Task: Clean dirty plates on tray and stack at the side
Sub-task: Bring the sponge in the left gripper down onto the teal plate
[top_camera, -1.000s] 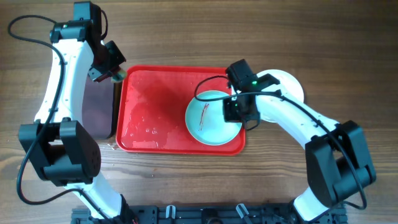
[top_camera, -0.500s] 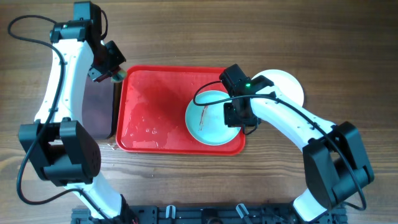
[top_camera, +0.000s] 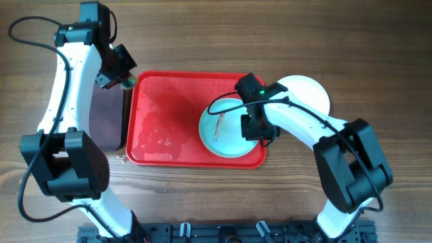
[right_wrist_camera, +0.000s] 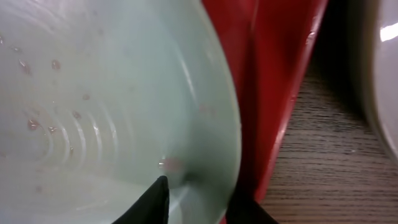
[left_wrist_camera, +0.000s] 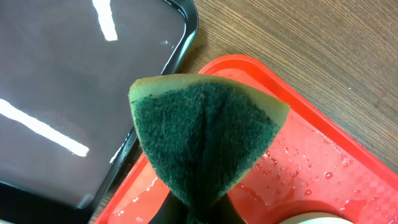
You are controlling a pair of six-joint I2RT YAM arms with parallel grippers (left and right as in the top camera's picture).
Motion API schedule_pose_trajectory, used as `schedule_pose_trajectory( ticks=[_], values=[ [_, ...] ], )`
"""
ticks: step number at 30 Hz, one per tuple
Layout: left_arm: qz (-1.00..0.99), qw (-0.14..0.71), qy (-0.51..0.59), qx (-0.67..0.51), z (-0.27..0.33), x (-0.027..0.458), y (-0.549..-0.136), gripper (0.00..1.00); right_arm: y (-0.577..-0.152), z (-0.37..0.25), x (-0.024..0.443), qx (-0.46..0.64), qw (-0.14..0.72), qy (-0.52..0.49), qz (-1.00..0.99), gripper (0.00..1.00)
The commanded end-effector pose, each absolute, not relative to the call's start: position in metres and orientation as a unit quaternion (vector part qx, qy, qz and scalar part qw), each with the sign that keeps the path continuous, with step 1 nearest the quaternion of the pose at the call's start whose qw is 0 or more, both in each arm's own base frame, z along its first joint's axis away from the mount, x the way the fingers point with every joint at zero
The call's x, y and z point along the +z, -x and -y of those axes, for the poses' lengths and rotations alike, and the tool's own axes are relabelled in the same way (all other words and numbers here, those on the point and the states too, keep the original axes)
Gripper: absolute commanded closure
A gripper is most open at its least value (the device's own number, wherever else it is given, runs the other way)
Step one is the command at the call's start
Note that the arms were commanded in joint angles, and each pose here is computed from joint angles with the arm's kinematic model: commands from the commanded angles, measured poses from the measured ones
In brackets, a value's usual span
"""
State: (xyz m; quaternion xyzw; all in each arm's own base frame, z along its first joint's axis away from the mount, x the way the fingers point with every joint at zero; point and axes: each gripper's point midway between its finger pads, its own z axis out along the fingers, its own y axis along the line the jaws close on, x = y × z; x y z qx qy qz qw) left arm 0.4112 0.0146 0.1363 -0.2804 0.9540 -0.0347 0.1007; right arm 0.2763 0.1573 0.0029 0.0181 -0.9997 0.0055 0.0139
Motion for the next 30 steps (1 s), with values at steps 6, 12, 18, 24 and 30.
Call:
schedule_pose_trajectory(
  ticks=[6,12,18,24,30],
  values=[
    [-0.951,0.107,0.288,-0.028,-0.017,0.139,-0.410,0.96,-0.286,-0.183,0.005,-0.058,0.010,-0.099,0.993,0.95],
    [-0.951,0.107,0.288,-0.028,-0.017,0.139,-0.410,0.96,-0.321,-0.230,0.042,-0.156,-0.035,-0.087,0.983,0.96],
    [-0.951,0.107,0.288,-0.028,-0.017,0.139,-0.410,0.96,-0.332,-0.259,0.030,-0.198,-0.040,-0.040,0.979,0.96],
    [-0.951,0.107,0.288,-0.028,-0.017,0.139,-0.410,0.96,-0.333,-0.280,0.002,-0.205,-0.026,0.015,0.978,0.96],
    [-0.952,0.106,0.287,-0.031,-0.016,0.139,-0.410,0.96,-0.344,-0.278,-0.001,-0.190,-0.051,0.030,0.980,0.91]
  ],
)
